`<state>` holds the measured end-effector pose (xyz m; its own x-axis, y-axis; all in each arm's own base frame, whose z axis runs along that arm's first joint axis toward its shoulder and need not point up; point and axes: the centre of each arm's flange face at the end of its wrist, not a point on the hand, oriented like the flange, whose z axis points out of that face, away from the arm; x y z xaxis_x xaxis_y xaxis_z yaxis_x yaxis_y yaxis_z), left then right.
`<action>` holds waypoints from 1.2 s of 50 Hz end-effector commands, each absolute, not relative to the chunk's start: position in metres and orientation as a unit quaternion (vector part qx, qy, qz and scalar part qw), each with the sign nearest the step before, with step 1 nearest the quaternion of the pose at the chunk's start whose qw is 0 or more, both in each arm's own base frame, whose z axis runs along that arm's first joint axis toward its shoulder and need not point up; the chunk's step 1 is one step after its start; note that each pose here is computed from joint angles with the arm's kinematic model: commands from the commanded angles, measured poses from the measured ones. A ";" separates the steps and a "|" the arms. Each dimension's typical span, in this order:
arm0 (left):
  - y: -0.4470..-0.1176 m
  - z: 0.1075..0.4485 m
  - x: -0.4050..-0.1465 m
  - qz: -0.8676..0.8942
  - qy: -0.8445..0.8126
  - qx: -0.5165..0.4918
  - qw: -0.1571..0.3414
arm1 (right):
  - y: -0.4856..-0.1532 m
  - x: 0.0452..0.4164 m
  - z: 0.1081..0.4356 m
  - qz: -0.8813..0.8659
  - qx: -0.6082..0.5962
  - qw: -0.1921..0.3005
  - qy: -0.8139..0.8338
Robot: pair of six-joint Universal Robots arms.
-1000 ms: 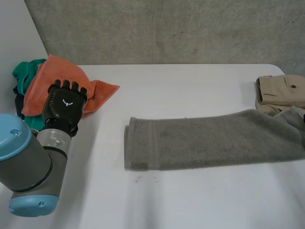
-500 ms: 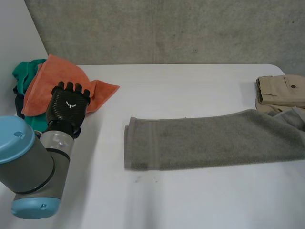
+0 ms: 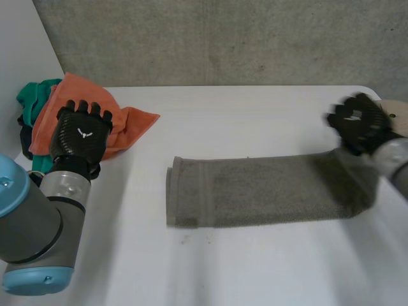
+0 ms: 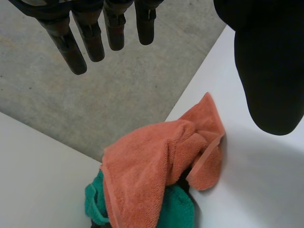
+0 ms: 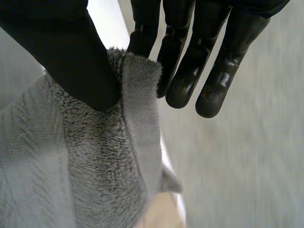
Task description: Fold the laundry.
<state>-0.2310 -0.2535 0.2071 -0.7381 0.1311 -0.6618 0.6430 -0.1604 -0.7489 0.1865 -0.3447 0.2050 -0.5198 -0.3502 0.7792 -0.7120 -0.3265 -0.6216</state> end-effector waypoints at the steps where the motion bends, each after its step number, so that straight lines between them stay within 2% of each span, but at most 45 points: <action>1: -0.254 0.215 -0.223 -0.702 0.617 0.300 0.190 | -0.263 0.305 0.229 0.707 0.547 0.029 -0.448; 7: -0.258 0.215 -0.216 -0.698 0.622 0.293 0.199 | -0.191 0.383 0.192 0.680 0.616 -0.078 -0.390; 10: -0.257 0.213 -0.214 -0.696 0.625 0.292 0.200 | -0.168 0.404 0.168 0.659 0.639 -0.110 -0.380; 16: -0.259 0.212 -0.211 -0.693 0.628 0.290 0.203 | -0.159 0.422 0.132 0.636 0.657 -0.120 -0.387; 19: -0.258 0.212 -0.213 -0.695 0.626 0.293 0.201 | -0.163 0.422 0.126 0.634 0.652 -0.103 -0.403; 22: -0.259 0.216 -0.217 -0.701 0.620 0.293 0.197 | -0.169 0.416 0.136 0.643 0.634 -0.082 -0.422; 24: -0.260 0.222 -0.221 -0.710 0.611 0.292 0.194 | -0.170 0.410 0.148 0.648 0.616 -0.089 -0.439; 29: -0.257 0.241 -0.243 -0.740 0.582 0.296 0.161 | -0.195 0.382 0.193 0.671 0.520 -0.131 -0.513; 30: -0.255 0.244 -0.247 -0.745 0.578 0.297 0.154 | -0.202 0.370 0.208 0.676 0.480 -0.153 -0.538; 35: -0.246 0.252 -0.278 -0.765 0.568 0.292 0.085 | -0.215 0.333 0.227 0.660 0.390 -0.189 -0.614; 39: -0.235 0.231 -0.307 -0.750 0.581 0.313 0.032 | -0.233 0.293 0.210 0.613 0.358 -0.151 -0.688; 45: -0.227 0.181 -0.334 -0.697 0.618 0.363 0.007 | -0.246 0.258 0.179 0.578 0.351 -0.101 -0.730; 49: -0.230 0.150 -0.339 -0.662 0.642 0.385 0.014 | -0.254 0.246 0.152 0.563 0.364 -0.070 -0.739; 53: -0.234 0.128 -0.335 -0.635 0.667 0.387 0.043 | -0.257 0.242 0.141 0.558 0.369 -0.062 -0.741; 60: -0.235 0.125 -0.323 -0.624 0.680 0.372 0.103 | -0.263 0.241 0.127 0.557 0.367 -0.056 -0.743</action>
<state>-0.3335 -0.2342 0.1263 -0.6986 0.4439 -0.5612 0.5856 -0.0960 -0.8049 0.2406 -0.2585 0.1375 -0.7227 -0.6116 0.3219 -0.4801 0.1092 -0.8704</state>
